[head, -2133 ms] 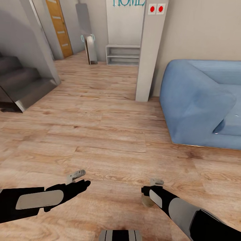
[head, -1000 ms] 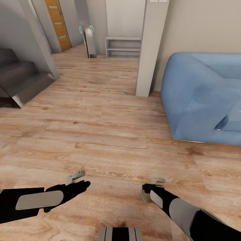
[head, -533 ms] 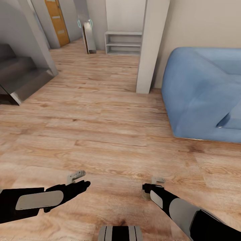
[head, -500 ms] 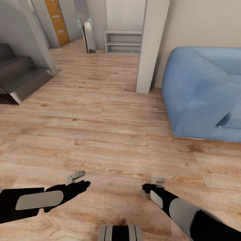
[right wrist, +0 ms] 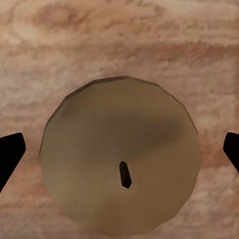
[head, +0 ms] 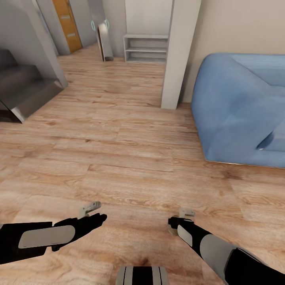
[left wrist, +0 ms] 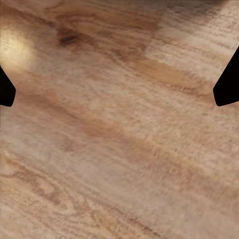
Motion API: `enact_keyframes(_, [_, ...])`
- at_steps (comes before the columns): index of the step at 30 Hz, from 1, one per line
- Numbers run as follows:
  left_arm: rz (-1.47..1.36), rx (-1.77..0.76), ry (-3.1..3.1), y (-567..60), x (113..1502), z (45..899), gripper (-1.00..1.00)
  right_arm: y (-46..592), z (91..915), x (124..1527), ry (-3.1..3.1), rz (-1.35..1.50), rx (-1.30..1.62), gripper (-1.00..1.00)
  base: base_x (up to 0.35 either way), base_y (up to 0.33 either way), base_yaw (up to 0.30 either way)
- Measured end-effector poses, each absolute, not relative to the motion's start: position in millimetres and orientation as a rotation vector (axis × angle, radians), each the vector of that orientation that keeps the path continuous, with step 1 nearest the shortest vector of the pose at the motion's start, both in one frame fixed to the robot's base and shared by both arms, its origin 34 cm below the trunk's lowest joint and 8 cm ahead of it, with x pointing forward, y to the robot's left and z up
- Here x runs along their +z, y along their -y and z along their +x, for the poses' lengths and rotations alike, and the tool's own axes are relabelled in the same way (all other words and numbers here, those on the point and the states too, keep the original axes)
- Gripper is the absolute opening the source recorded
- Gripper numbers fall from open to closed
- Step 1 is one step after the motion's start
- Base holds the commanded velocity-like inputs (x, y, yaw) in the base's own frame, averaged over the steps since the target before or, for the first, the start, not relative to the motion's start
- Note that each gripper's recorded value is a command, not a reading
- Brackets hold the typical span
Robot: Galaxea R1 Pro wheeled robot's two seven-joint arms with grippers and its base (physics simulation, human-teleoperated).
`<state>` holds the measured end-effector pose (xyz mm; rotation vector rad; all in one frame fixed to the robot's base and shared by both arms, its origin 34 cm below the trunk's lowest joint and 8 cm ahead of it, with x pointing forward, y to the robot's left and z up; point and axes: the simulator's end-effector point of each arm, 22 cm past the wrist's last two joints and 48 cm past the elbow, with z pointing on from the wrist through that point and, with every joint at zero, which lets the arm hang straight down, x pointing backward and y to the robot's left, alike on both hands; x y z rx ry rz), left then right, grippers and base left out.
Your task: Place each of the two pumpkins and all three candles from the living room inside a cabinet in the living room (use any cabinet), then make sure every cabinet is closed, and position the cauldron so it is next to a table in the living room.
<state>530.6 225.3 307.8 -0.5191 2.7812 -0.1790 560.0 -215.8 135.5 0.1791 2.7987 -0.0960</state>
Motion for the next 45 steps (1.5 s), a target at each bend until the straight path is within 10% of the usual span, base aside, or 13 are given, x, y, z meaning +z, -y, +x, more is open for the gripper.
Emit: enact_keyframes(45, [-0.519,-0.171,-2.814,-225,293,523,1.00,214,549,121,-2.827,0.178,-0.096,1.00,0.000,0.000,0.000])
